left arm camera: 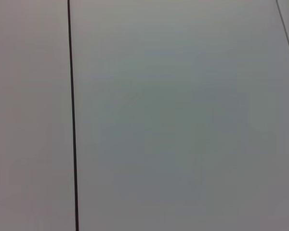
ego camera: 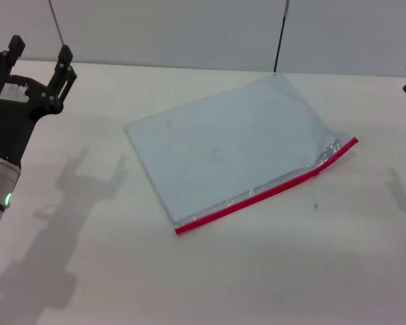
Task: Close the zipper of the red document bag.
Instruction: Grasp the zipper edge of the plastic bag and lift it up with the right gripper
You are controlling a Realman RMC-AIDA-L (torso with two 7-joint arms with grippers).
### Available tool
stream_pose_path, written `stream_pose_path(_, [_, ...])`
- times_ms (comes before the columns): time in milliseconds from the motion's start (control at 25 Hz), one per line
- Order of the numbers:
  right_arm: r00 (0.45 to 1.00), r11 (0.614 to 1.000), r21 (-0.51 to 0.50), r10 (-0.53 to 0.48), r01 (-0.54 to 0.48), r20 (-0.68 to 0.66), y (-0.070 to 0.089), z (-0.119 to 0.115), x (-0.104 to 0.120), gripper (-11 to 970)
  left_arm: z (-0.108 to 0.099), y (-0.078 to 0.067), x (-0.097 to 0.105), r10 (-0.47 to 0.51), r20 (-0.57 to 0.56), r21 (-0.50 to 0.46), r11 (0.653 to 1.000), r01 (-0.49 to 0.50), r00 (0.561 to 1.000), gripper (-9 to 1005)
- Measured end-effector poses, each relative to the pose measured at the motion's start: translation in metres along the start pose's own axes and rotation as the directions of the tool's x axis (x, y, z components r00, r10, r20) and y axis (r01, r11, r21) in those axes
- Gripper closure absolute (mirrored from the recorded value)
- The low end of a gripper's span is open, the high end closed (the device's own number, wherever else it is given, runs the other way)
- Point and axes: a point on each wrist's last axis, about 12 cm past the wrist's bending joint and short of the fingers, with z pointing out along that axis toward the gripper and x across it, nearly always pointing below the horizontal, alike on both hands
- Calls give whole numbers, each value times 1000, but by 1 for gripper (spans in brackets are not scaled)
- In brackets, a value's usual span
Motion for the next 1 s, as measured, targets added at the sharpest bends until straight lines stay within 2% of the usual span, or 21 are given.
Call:
stream_pose_path(320, [998, 1000, -3, 14, -14, -68, 3, 13, 7, 176, 1, 0, 0, 2, 1, 2, 1000, -2, 1000, 223])
stream_pose_path(680, [985, 996, -23, 84, -88, -151, 7, 20, 15, 176, 1, 1, 0, 3, 0, 2, 1000, -3, 1000, 223])
stream_pose_path(880, [954, 979, -39, 186, -201, -236, -6, 23, 21, 177, 0, 1, 0, 4, -2, 0, 1000, -4, 1000, 222])
stream_pose_path(1000, [916, 961, -51, 242, -271, -319, -18, 26, 26, 177, -1, 1, 0, 4, -2, 0, 1000, -4, 1000, 222])
